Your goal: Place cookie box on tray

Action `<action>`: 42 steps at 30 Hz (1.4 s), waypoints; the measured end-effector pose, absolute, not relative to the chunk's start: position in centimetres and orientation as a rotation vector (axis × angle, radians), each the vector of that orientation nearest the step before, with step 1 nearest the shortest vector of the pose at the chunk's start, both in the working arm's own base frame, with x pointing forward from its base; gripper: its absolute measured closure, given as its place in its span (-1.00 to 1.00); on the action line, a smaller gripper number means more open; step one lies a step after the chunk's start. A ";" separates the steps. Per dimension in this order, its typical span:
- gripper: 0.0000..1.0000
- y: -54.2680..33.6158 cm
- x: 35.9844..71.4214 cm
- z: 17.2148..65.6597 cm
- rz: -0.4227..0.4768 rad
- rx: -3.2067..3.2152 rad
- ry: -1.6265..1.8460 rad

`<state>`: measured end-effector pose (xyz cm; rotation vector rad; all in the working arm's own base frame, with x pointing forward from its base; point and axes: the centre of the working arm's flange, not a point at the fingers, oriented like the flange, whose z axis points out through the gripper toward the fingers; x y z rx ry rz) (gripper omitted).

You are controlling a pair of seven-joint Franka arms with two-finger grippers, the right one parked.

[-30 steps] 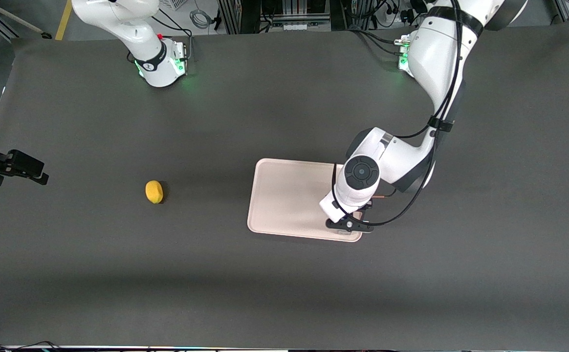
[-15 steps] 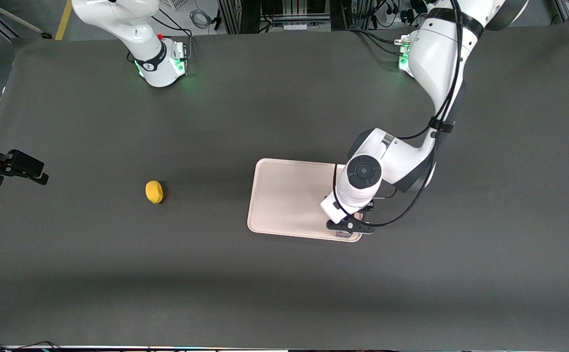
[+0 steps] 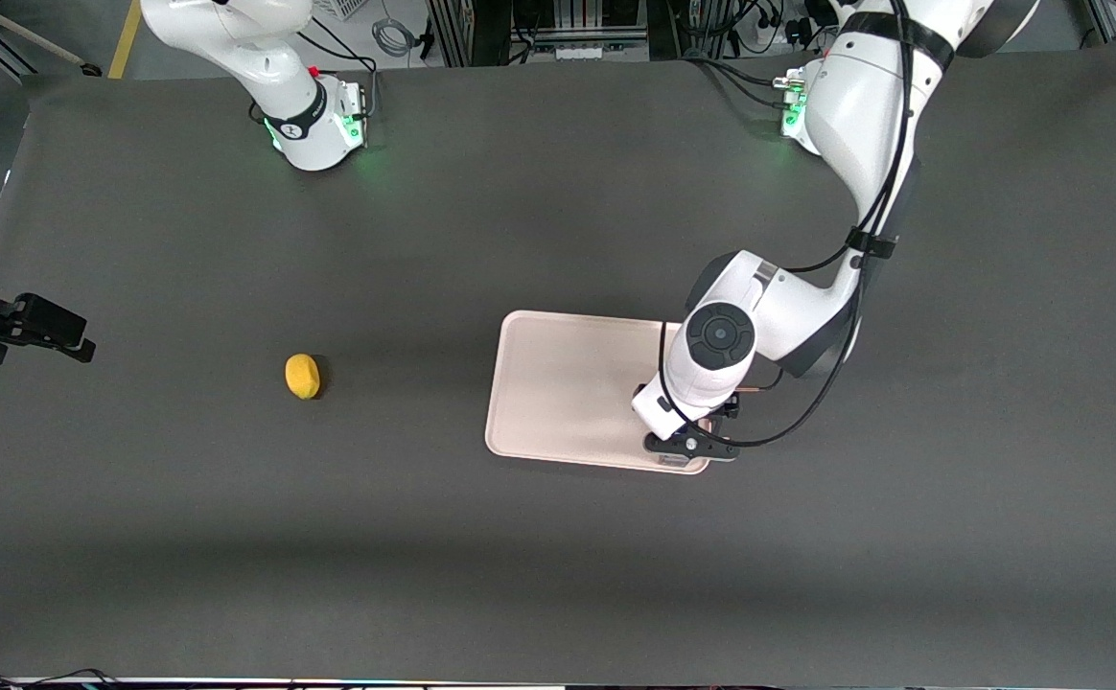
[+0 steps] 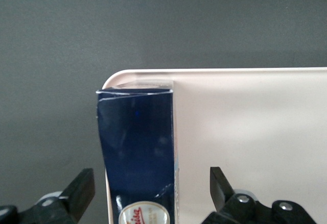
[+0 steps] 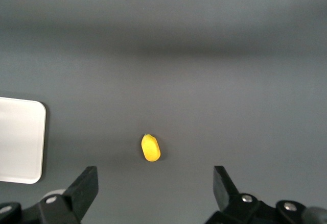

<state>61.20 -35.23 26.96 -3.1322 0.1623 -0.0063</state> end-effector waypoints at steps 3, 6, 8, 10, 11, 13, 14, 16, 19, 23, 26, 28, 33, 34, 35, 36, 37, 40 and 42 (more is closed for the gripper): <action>-1.00 -34.4 61.9 28.2 -0.035 -3.137 0.174; -1.00 -33.0 62.8 30.2 -0.072 -3.153 0.167; -1.00 -32.1 63.2 31.7 -0.085 -3.173 0.142; -1.00 -31.1 63.6 33.5 -0.085 -3.196 0.103; -1.00 -30.6 63.8 34.4 -0.083 -3.205 0.087; -1.00 -29.7 64.0 36.4 -0.073 -3.216 0.058; -1.00 -29.2 64.1 37.5 -0.067 -3.219 0.043; -1.00 -28.3 64.4 39.6 -0.065 -3.220 0.019; -1.00 -26.6 64.7 42.5 -0.073 -3.225 -0.022; -1.00 -23.6 65.1 45.8 -0.110 -3.226 -0.041; -1.00 -20.4 65.5 47.9 -0.126 -3.215 -0.055; -1.00 -18.0 65.6 49.4 -0.138 -3.206 -0.085; -1.00 -12.3 65.2 52.9 -0.153 -3.186 -0.163; -1.00 -11.3 65.0 53.5 -0.151 -3.183 -0.173; -1.00 -10.3 64.8 54.2 -0.150 -3.179 -0.178; -1.00 -9.4 64.5 54.8 -0.149 -3.177 -0.177; -1.00 -8.4 64.2 55.3 -0.149 -3.175 -0.172; -1.00 -5.8 63.1 56.5 -0.149 -3.169 -0.142; -1.00 -4.3 62.2 56.9 -0.145 -3.165 -0.132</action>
